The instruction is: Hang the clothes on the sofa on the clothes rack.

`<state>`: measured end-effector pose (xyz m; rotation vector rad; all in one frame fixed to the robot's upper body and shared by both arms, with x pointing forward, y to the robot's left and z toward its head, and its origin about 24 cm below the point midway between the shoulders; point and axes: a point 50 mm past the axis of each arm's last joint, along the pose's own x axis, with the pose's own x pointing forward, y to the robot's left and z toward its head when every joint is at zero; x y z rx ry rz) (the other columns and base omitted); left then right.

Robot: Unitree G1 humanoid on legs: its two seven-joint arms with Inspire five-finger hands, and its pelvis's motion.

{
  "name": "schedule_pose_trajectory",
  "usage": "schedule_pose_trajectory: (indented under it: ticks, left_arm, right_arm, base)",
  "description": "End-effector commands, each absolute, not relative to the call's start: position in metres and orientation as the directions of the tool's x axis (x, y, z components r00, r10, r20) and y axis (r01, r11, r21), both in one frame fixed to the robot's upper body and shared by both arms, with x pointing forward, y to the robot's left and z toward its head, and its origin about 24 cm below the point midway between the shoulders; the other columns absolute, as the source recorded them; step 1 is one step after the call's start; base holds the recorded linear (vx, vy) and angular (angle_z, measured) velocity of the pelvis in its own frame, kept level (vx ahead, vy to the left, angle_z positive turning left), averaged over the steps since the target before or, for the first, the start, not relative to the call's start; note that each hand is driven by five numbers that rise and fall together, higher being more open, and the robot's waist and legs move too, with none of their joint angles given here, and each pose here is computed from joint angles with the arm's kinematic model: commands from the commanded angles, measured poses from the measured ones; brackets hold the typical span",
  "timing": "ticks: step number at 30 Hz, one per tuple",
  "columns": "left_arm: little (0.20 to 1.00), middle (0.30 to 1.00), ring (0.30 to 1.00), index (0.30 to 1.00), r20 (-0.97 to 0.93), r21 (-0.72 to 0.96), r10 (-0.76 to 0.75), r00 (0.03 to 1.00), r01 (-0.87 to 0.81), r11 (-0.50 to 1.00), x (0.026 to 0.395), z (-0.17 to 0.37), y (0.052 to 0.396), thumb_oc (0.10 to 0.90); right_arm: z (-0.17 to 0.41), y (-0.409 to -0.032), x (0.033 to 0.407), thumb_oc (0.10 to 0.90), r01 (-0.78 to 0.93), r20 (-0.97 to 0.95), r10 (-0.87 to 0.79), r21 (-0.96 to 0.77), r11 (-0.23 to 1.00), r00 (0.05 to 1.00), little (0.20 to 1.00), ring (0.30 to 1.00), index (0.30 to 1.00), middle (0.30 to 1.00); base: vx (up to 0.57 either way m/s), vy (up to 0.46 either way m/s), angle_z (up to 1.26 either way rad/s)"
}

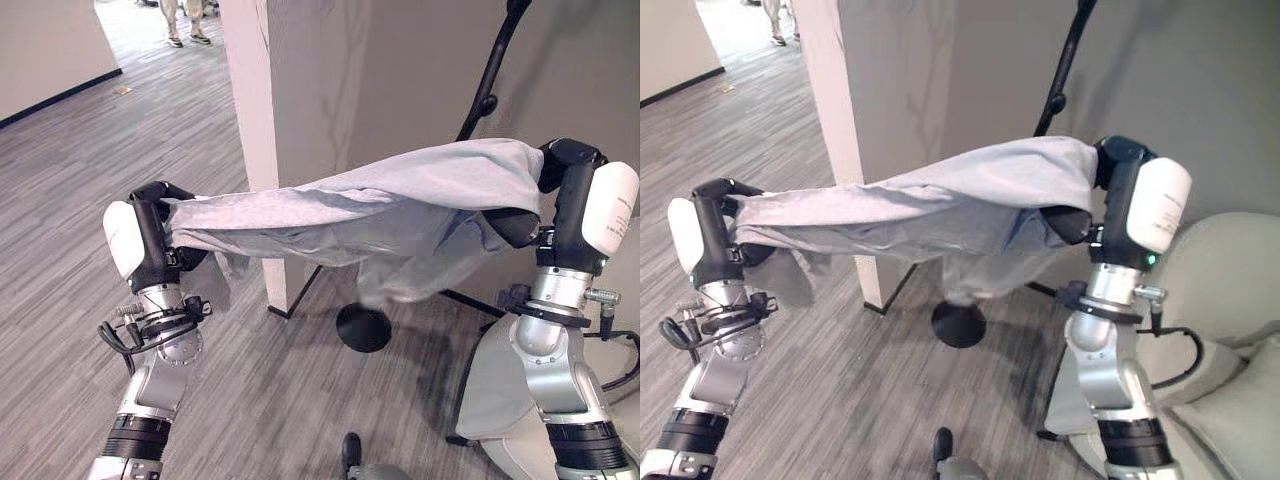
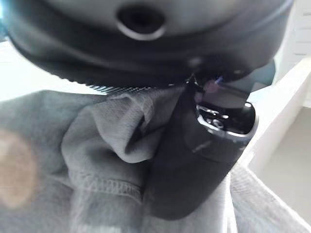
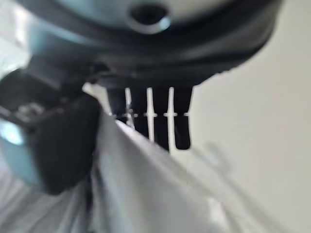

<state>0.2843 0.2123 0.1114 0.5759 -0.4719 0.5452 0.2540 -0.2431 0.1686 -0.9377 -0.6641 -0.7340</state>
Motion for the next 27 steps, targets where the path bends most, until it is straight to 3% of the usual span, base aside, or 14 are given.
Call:
schedule_pose_trajectory:
  ticks: [1, 2, 10, 11, 16, 23, 27]
  left_arm:
    - [0.300, 0.300, 0.300, 0.300, 0.801, 0.207, 0.215, 0.559, -0.596, 0.776, 0.278, 0.189, 0.202, 0.400]
    - [0.300, 0.300, 0.300, 0.300, 0.830, 0.188, 0.194, 0.524, -0.590, 0.785, 0.273, 0.198, 0.196, 0.400]
    - [0.300, 0.300, 0.300, 0.300, 0.841, 0.214, 0.153, 0.519, -0.578, 0.788, 0.264, 0.199, 0.196, 0.400]
    - [0.300, 0.300, 0.300, 0.300, 0.826, 0.229, 0.131, 0.548, -0.539, 0.811, 0.258, 0.194, 0.192, 0.400]
    - [0.300, 0.300, 0.300, 0.300, 0.841, 0.209, 0.120, 0.528, -0.522, 0.827, 0.255, 0.204, 0.194, 0.400]
    - [0.300, 0.300, 0.300, 0.300, 0.871, 0.179, 0.111, 0.479, -0.519, 0.836, 0.255, 0.218, 0.192, 0.400]
    - [0.300, 0.300, 0.300, 0.300, 0.879, 0.212, 0.095, 0.467, -0.561, 0.800, 0.256, 0.223, 0.199, 0.400]
  right_arm:
    - [0.271, -0.235, 0.194, 0.400, 0.964, 0.999, -0.047, -0.009, 0.264, 0.022, 0.300, 0.300, 0.300, 0.300]
    - [0.285, -0.227, 0.189, 0.400, 0.962, 0.998, -0.020, 0.068, 0.266, -0.065, 0.300, 0.300, 0.300, 0.300]
    - [0.284, -0.229, 0.186, 0.400, 0.978, 0.998, 0.001, 0.055, 0.200, -0.057, 0.300, 0.300, 0.300, 0.300]
    - [0.285, -0.234, 0.182, 0.400, 0.989, 0.999, 0.024, 0.037, 0.144, -0.040, 0.300, 0.300, 0.300, 0.300]
    - [0.310, -0.218, 0.181, 0.400, 0.984, 0.982, 0.118, 0.132, 0.122, -0.146, 0.300, 0.300, 0.300, 0.300]
    - [0.329, -0.208, 0.181, 0.400, 0.983, 0.964, 0.194, 0.172, 0.067, -0.182, 0.300, 0.300, 0.300, 0.300]
    - [0.335, -0.211, 0.183, 0.400, 0.990, 0.958, 0.252, 0.138, 0.025, -0.140, 0.300, 0.300, 0.300, 0.300]
  base:
    - [0.17, 0.195, 0.33]
    - [0.08, 0.156, -0.05]
    - [0.04, 0.102, -0.82]
    - [0.08, 0.238, -0.15]
    - [-0.09, 0.071, -0.77]
    - [-0.02, -0.176, -0.40]
    - [0.14, -0.317, -0.04]
